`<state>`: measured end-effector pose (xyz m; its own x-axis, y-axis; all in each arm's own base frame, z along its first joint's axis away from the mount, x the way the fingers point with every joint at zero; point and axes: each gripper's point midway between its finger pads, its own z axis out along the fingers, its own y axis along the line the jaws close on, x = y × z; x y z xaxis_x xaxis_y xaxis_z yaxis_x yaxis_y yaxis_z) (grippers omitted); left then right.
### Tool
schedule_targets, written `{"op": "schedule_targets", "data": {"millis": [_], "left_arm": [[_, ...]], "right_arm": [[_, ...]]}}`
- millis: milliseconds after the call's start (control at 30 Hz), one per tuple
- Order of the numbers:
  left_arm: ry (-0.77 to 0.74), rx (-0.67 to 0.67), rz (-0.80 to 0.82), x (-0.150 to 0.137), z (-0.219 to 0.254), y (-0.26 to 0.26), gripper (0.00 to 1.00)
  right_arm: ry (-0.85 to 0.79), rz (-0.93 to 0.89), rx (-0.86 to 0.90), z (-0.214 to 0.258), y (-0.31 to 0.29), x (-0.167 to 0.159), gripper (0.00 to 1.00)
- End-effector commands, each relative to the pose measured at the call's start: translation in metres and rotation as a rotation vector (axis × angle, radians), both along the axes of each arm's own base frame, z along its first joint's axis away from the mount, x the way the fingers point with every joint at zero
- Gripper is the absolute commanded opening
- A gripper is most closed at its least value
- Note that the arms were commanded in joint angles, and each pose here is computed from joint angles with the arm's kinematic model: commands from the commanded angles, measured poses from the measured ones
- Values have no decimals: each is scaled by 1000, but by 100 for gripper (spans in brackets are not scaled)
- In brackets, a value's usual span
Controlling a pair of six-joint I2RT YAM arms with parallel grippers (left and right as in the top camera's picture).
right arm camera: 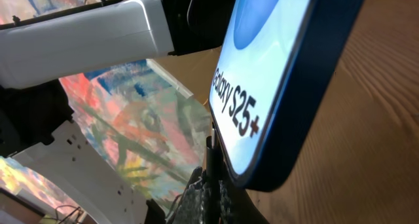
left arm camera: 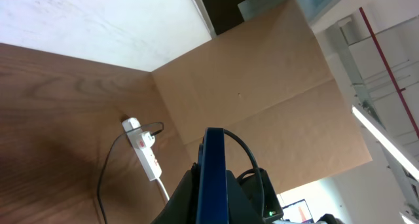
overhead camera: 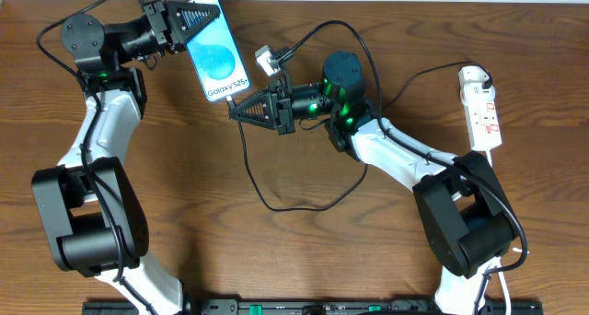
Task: Plug charger to phone and switch on socket
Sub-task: 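Push the plug up into the phone's port held by the left gripper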
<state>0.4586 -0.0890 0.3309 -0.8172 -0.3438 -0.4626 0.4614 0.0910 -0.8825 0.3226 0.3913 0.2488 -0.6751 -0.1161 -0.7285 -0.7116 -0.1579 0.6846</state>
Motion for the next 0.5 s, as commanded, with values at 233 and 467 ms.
{"op": "schedule_targets", "data": {"millis": [233,467], "left_arm": [[-33,7,1,-1,9,1,7],[-26,4,8,0,9,4,7]], "right_arm": [[23,-45,-2,0,-4,12,1],[23,-47,-2,0,-4,13,1]]}}
